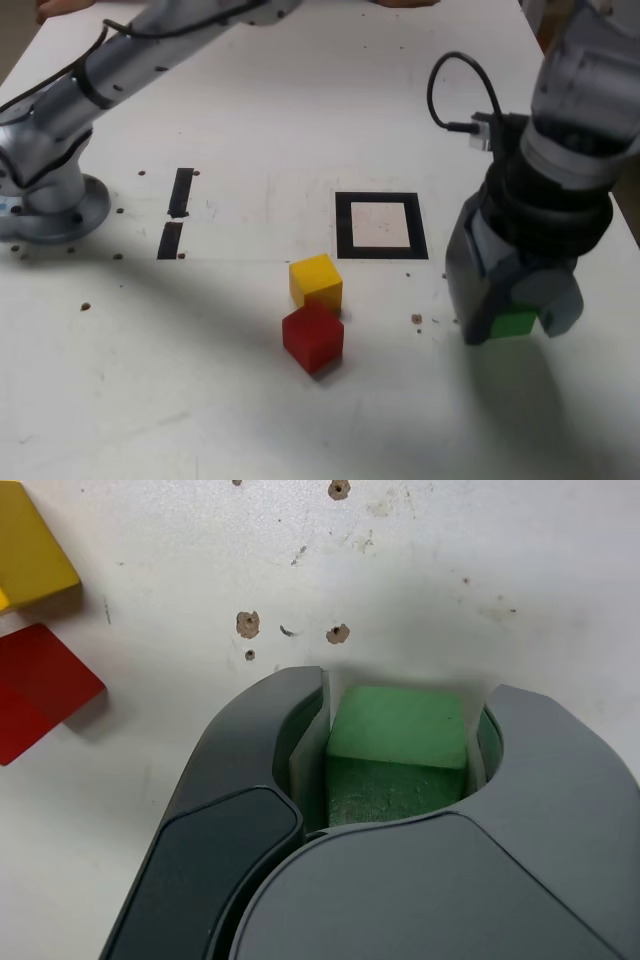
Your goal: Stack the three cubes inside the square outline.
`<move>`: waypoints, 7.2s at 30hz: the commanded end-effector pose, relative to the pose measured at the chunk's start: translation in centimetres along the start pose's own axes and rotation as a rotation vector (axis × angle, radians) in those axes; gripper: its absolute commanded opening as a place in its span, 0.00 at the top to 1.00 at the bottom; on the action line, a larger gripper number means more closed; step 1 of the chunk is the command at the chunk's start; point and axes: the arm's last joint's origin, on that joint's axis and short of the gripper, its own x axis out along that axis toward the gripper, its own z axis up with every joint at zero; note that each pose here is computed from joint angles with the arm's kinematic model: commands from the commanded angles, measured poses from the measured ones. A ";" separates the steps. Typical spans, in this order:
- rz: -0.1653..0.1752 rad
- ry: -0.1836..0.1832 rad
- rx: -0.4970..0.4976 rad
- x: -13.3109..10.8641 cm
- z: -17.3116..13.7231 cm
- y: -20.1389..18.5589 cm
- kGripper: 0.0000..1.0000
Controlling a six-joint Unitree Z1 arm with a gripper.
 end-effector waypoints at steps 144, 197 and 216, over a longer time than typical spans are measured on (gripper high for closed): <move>0.044 0.141 0.005 0.5 -5.9 13.4 0.85; 0.029 0.075 -0.009 -5.4 -13.6 13.5 0.00; -0.096 0.120 -0.226 0.5 -16.3 7.0 0.01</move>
